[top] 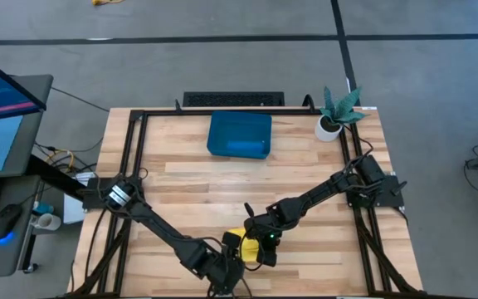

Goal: Roll microfiber towels into tight, uniform cylinder then place into a basket
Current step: Roll the yellow microfiber cloth

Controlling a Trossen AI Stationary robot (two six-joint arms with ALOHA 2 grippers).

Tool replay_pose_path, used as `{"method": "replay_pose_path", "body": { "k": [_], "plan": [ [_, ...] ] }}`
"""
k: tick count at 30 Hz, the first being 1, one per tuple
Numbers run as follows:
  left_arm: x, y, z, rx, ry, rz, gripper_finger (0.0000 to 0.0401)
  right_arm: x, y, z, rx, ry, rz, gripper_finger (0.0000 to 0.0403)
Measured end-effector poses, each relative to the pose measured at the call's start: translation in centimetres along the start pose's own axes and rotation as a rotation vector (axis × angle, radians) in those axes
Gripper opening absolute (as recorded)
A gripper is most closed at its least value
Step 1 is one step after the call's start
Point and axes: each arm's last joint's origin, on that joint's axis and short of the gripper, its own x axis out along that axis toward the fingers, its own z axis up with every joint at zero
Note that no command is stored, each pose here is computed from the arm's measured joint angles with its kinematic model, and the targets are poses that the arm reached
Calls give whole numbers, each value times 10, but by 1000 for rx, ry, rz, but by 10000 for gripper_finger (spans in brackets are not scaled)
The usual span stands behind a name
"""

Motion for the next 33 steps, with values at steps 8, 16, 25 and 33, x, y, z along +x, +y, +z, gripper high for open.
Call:
{"method": "replay_pose_path", "body": {
  "k": [8, 16, 25, 33],
  "plan": [
    [20, 18, -18, -72, 64, -24, 150, 0, 0, 0, 0, 1, 3, 17],
    [32, 29, -31, -161, 96, -81, 150, 1, 2, 0, -7, -6, 10, 54],
    [33, 28, -31, -165, 91, -90, 150, -2, 4, -2, -2, 15, 29, 161],
    [34, 30, -31, -183, 92, -98, 150, -32, 26, -22, -108, -16, -86, 176]
  ]
}}
